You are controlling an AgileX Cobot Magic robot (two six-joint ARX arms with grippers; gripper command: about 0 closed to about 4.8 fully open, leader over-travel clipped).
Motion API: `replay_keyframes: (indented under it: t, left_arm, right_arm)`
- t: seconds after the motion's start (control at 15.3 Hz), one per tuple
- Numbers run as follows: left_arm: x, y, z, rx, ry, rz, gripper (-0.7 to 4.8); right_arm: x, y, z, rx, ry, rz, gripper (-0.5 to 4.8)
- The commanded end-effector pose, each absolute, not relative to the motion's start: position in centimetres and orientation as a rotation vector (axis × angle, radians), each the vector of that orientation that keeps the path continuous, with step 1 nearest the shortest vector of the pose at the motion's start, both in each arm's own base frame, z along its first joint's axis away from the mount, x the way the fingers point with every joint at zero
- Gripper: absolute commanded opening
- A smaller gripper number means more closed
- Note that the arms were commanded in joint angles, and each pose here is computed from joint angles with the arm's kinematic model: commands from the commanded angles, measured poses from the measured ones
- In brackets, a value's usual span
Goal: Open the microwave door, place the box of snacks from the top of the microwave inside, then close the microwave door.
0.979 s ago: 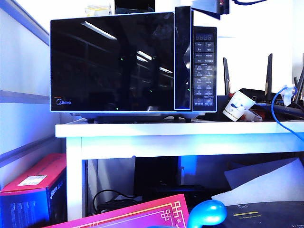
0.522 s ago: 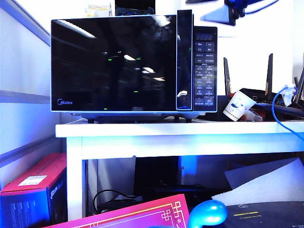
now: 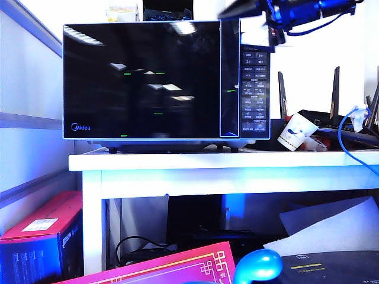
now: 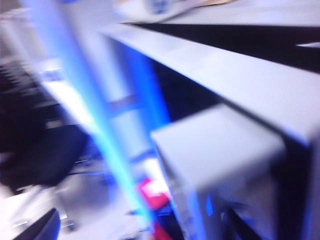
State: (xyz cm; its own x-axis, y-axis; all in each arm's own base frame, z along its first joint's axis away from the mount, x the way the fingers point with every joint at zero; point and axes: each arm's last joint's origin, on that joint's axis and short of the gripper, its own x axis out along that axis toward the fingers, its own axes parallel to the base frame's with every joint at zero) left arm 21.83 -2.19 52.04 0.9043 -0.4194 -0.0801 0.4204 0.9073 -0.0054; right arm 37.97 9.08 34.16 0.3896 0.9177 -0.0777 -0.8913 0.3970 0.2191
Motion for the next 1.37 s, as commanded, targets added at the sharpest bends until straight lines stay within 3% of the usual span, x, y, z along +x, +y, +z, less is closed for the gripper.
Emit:
replay_keyframes:
  t: [0.07,0.85,1.37]
  left_arm:
    - [22.5,-2.4,52.1,0.017,0.065,-0.445,-0.06]
    - [31.9,-8.2,48.3,0.026,0.025,-0.604,-0.06]
    - [37.7,-12.5,45.2,0.033,-0.166,-0.671,-0.06]
  right_arm:
    - [37.3,9.1,35.3,0.156,0.174,1.231,4.26]
    - [35.6,9.8,36.8,0.229,0.228,1.415,4.07]
    - [34.6,12.7,36.9,0.230,0.243,1.500,4.07]
